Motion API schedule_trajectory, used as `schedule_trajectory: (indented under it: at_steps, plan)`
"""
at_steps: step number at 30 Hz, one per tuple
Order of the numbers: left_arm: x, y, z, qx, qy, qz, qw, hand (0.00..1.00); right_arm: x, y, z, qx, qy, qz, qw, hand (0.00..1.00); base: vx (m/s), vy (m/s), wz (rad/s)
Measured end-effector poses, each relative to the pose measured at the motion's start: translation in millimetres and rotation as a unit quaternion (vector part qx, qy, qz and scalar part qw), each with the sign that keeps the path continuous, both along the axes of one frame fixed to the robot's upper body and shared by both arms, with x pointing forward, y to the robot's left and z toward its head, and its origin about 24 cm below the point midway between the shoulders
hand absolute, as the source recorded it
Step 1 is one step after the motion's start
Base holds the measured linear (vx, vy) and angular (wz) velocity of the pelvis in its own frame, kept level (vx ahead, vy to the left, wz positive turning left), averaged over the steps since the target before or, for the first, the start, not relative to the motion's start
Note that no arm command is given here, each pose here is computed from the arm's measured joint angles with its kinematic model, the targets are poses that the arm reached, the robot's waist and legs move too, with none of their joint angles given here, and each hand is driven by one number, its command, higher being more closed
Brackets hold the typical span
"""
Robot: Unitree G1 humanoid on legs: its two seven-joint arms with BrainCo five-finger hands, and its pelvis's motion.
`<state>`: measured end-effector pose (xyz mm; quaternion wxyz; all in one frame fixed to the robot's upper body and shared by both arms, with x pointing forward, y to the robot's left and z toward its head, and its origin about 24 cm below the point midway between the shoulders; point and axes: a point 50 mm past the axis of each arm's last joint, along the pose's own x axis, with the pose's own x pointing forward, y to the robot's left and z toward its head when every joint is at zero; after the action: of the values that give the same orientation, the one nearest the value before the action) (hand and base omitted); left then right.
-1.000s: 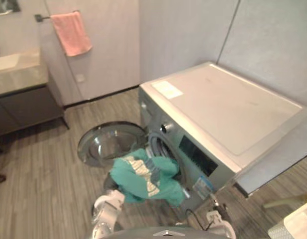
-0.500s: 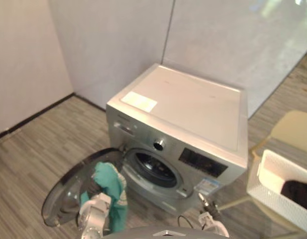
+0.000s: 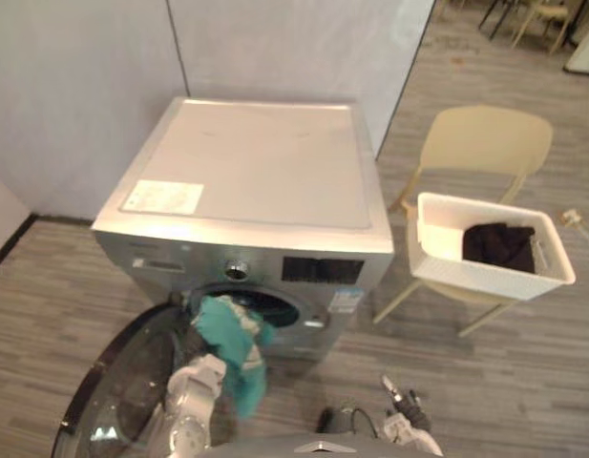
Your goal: Pick up the laundry basket with both hands and put the clothes into the washing machine.
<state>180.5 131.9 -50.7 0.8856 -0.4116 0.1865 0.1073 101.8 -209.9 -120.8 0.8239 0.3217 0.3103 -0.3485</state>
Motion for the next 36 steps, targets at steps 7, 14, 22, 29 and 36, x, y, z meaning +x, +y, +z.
schedule_trajectory:
  at_steps: [7,14,22,29,36]
  plan:
    - [-0.5,-4.5,-2.0,-0.003,0.001,-0.012,1.000,1.00,-6.1,0.8,-1.4,-0.011,0.013,0.015,1.000,0.00,0.05,-0.084,0.11]
    - [-18.1,-16.5,-20.3,-0.009,0.048,-0.057,0.997,1.00,2.0,2.6,0.2,-0.015,0.007,0.030,0.999,0.00,0.06,-0.031,-0.34]
    - [20.9,-18.2,14.4,0.020,-0.045,-0.103,0.993,1.00,45.6,10.7,22.0,-0.038,-0.062,0.091,0.993,0.00,-0.04,0.158,-0.23]
    - [53.3,-40.4,50.3,0.049,-0.128,-0.158,0.978,1.00,86.3,23.1,62.3,-0.045,-0.176,0.110,0.977,0.00,-0.13,0.068,-0.03]
    - [126.5,-36.9,128.8,0.093,-0.249,-0.115,0.957,1.00,109.2,20.4,115.9,-0.043,-0.312,0.071,0.947,0.00,-0.10,-0.024,-0.18]
